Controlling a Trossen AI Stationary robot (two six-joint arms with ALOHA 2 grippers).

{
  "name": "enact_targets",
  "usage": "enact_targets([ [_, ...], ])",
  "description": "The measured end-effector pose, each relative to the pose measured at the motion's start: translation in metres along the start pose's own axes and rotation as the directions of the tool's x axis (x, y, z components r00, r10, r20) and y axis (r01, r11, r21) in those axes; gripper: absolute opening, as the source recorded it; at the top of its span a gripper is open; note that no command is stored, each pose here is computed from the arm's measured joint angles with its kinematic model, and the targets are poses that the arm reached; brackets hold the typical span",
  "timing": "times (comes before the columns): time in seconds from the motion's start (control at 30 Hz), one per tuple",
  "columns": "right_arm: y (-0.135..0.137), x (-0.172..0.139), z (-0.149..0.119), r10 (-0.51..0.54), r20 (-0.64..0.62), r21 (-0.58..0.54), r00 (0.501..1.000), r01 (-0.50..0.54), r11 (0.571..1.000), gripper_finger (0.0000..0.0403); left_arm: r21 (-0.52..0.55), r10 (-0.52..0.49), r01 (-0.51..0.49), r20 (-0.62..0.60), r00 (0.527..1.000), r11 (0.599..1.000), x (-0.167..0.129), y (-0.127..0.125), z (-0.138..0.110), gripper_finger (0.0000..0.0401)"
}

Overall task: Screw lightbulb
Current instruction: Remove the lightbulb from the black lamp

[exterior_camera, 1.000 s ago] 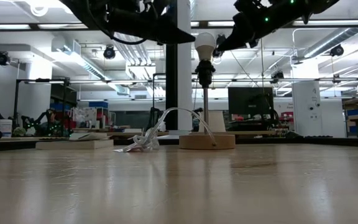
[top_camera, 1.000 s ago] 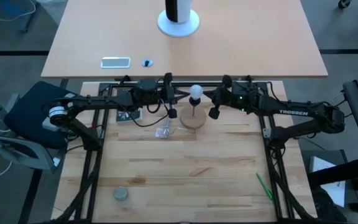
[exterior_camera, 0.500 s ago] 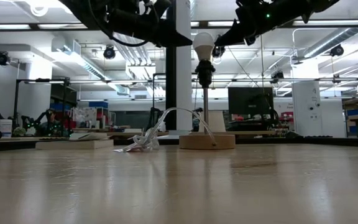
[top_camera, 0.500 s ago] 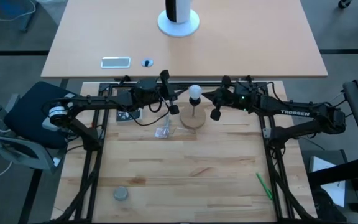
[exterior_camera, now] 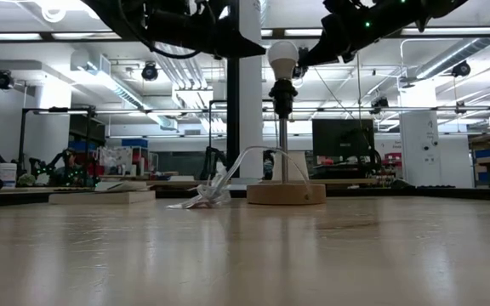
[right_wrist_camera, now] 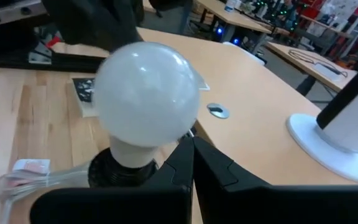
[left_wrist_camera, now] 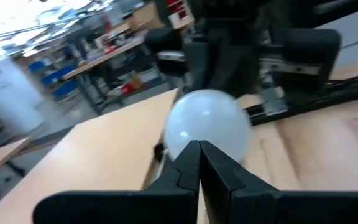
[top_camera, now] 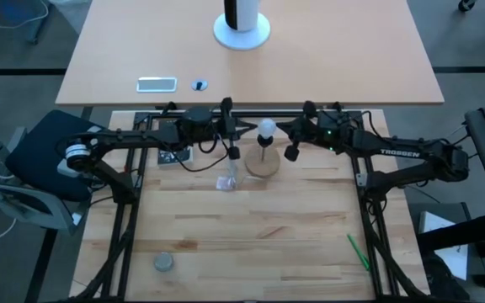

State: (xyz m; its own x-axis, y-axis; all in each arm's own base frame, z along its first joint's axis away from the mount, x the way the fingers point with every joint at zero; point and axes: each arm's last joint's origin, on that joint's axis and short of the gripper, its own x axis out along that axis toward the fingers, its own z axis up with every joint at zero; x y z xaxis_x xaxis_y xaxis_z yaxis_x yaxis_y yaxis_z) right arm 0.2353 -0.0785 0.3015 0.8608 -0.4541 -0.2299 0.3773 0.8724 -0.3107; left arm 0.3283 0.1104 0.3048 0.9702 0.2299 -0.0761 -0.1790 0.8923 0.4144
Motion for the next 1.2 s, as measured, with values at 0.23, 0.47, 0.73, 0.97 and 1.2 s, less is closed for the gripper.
enact_targets([
  [0.23,0.0,-0.011,0.006,0.012,0.03,0.006,0.999,-0.012,1.0,0.0,0.008,0.172,-0.172,-0.089,0.981,0.985,0.0,0.005,-0.003,0.0],
  [0.47,0.007,-0.013,0.008,0.131,0.069,-0.038,0.989,-0.129,0.991,0.0,0.022,0.141,-0.139,-0.101,0.985,0.99,0.005,0.002,-0.01,0.0],
  [0.73,0.012,0.0,0.0,0.121,0.014,-0.04,0.992,-0.121,0.992,0.0,0.026,0.068,-0.067,-0.066,0.996,0.997,0.011,-0.002,-0.015,0.0],
  [0.97,0.011,0.0,-0.001,0.085,-0.003,-0.043,0.996,-0.085,0.995,0.0,0.023,0.006,-0.005,-0.036,0.999,1.0,0.01,-0.003,-0.013,0.0],
  [1.2,0.01,0.001,-0.006,0.033,-0.022,-0.045,0.999,-0.034,0.998,0.0,0.022,-0.012,0.012,-0.034,0.999,1.0,0.009,-0.004,-0.012,0.0],
])
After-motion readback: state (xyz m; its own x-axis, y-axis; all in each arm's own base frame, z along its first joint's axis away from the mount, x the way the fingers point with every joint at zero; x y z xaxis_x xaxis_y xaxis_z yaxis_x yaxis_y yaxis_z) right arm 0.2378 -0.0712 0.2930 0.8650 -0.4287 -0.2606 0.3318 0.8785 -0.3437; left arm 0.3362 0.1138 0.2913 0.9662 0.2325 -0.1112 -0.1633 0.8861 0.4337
